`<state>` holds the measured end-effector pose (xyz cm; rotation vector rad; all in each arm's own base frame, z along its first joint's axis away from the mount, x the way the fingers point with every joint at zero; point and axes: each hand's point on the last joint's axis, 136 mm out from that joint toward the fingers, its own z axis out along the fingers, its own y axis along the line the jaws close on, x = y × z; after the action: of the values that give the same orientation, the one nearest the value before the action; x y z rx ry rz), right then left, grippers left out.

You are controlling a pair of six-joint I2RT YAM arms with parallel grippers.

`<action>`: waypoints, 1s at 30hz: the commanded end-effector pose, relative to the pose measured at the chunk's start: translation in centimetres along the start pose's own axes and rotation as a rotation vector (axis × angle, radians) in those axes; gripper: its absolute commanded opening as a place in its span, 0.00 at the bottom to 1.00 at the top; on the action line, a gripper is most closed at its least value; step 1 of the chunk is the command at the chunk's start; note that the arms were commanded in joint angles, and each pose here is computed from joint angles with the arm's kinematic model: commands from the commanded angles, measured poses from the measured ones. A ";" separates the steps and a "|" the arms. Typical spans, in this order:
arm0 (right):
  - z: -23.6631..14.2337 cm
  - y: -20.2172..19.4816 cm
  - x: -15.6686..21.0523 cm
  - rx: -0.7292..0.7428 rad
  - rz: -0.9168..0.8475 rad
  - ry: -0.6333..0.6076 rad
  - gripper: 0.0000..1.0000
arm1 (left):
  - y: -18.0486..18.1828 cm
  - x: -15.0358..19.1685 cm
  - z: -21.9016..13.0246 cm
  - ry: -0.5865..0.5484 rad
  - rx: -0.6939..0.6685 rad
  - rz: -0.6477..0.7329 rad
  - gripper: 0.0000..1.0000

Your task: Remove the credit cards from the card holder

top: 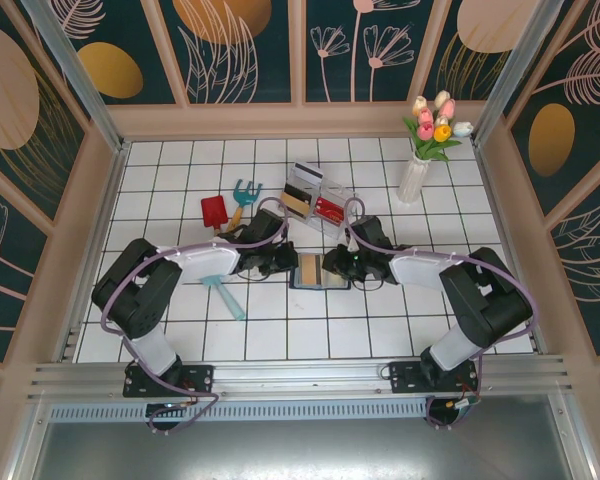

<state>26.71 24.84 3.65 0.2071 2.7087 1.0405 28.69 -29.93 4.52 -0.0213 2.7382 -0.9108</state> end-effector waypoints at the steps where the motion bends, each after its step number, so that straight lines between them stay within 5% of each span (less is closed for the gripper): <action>1: 0.2 0.4 0.4 -0.048 -0.001 0.021 0.28 | -3.0 0.5 -0.3 0.026 0.143 0.026 0.09; 12: 0.9 -0.1 1.0 -0.044 -0.003 0.052 0.23 | 1.7 2.0 2.7 0.075 -0.037 -0.045 0.05; 30: 1.6 -0.6 2.0 -0.043 -0.018 0.082 0.18 | 4.2 3.9 2.9 0.103 -0.096 -0.104 0.07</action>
<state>25.99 25.53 2.52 0.1746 2.7319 1.1054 27.98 -31.32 2.55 -0.0658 2.7611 -1.0016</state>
